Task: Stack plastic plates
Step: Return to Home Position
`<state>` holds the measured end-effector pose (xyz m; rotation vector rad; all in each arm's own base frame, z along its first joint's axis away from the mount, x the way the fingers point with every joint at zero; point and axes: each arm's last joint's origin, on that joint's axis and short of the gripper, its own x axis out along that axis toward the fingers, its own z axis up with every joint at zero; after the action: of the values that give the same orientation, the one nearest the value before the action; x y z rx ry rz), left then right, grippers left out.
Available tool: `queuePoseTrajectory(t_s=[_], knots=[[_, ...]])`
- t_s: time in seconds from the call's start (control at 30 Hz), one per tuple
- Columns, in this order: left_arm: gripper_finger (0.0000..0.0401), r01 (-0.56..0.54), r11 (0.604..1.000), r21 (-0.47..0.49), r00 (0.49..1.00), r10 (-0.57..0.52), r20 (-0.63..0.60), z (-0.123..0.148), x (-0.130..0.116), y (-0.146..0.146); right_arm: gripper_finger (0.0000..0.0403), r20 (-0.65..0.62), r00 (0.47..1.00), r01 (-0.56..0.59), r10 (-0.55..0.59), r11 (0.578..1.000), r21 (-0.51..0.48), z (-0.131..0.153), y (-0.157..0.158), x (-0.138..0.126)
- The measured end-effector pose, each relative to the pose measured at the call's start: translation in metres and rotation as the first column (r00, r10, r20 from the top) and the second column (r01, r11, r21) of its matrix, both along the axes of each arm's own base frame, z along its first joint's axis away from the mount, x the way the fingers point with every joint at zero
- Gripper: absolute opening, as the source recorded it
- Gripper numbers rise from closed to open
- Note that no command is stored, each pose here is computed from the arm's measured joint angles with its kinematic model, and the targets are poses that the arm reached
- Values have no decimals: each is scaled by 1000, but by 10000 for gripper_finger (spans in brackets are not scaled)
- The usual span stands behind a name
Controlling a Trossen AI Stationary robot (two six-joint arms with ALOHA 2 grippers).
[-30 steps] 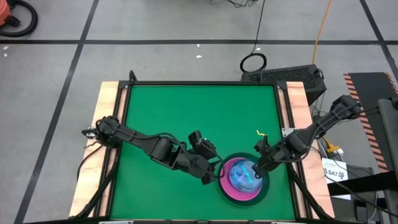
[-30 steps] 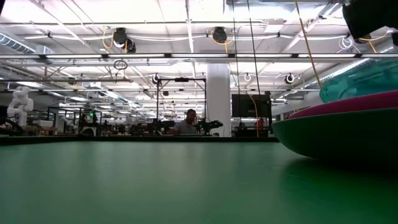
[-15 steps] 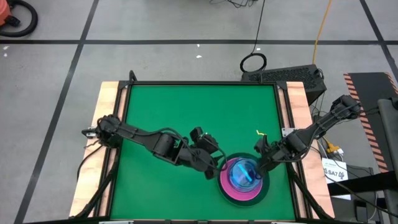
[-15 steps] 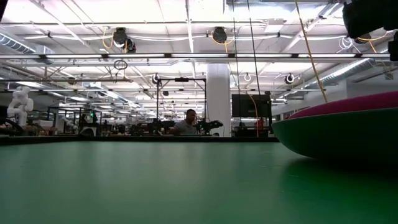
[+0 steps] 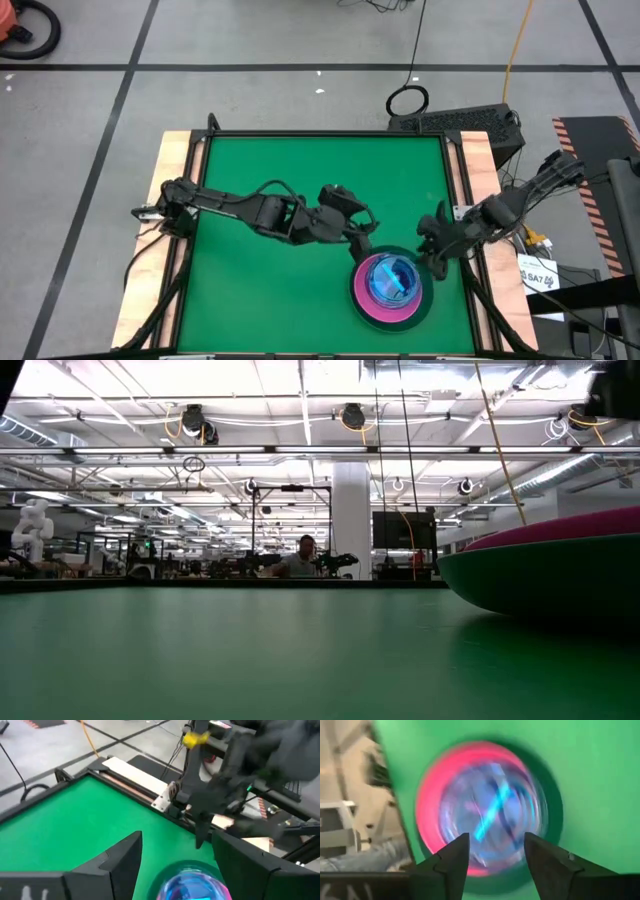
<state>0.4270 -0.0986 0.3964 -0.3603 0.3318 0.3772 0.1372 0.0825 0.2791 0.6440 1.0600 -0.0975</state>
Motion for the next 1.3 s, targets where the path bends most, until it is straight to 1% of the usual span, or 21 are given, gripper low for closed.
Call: queuePoseTrajectory(t_s=[0.03,0.1,0.17,0.23,0.3,0.37,0.47,0.5,0.57,0.6,0.67,0.73,0.8,0.87,0.93,0.97,1.03,1.17,1.3], knots=[[244,6,1000,9,1000,-6,1,1,0,4,179,65,997,-26,28,999,-20,8,-2,-1],[234,29,999,17,999,-29,26,8,0,11,174,179,981,-59,74,994,-92,24,-7,-5],[212,59,997,44,998,-60,24,18,-7,17,167,263,958,-65,114,980,-188,37,-11,-9],[179,94,994,61,995,-97,39,29,-14,22,159,331,929,-67,164,956,-287,49,-16,-12],[137,128,987,94,991,-130,18,37,-25,25,148,364,905,-71,220,921,-382,57,-19,-14],[92,149,979,138,989,-151,3,48,-37,29,133,378,885,-66,272,876,-477,64,-22,-15],[28,173,966,193,985,-168,-42,63,-61,35,105,382,859,-59,341,807,-588,70,-25,-15],[15,176,963,203,984,-167,-62,69,-71,38,93,391,849,-48,355,789,-613,72,-25,-14],[8,182,958,222,979,-155,-134,73,-91,43,63,402,835,-26,376,756,-654,75,-27,-13],[8,183,956,230,976,-149,-157,76,-99,48,45,397,832,-26,387,742,-669,76,-27,-14],[7,192,953,233,962,-136,-238,79,-119,55,13,394,833,-24,388,737,-676,76,-30,-16],[7,191,953,237,953,-122,-278,83,-136,64,7,403,841,18,361,726,-688,76,-33,-18],[7,204,947,250,944,-123,-307,89,-155,71,3,404,854,69,327,699,-711,71,-36,-20],[7,195,946,260,950,-117,-288,94,-171,80,2,421,850,96,316,693,-714,64,-37,-20],[6,195,949,247,956,-128,-264,93,-185,87,1,430,844,115,320,676,-728,54,-37,-19],[6,200,949,243,958,-138,-251,90,-190,90,1,438,840,124,320,672,-730,49,-37,-18],[6,206,949,238,967,-160,-200,79,-199,94,1,472,825,150,312,684,-714,39,-36,-17],[6,204,954,221,976,-180,-124,41,-220,98,1,515,802,176,303,704,-688,13,-33,-11],[6,170,967,192,986,-167,-30,0,-241,99,1,552,764,140,335,748,-648,-19,-28,-6]])
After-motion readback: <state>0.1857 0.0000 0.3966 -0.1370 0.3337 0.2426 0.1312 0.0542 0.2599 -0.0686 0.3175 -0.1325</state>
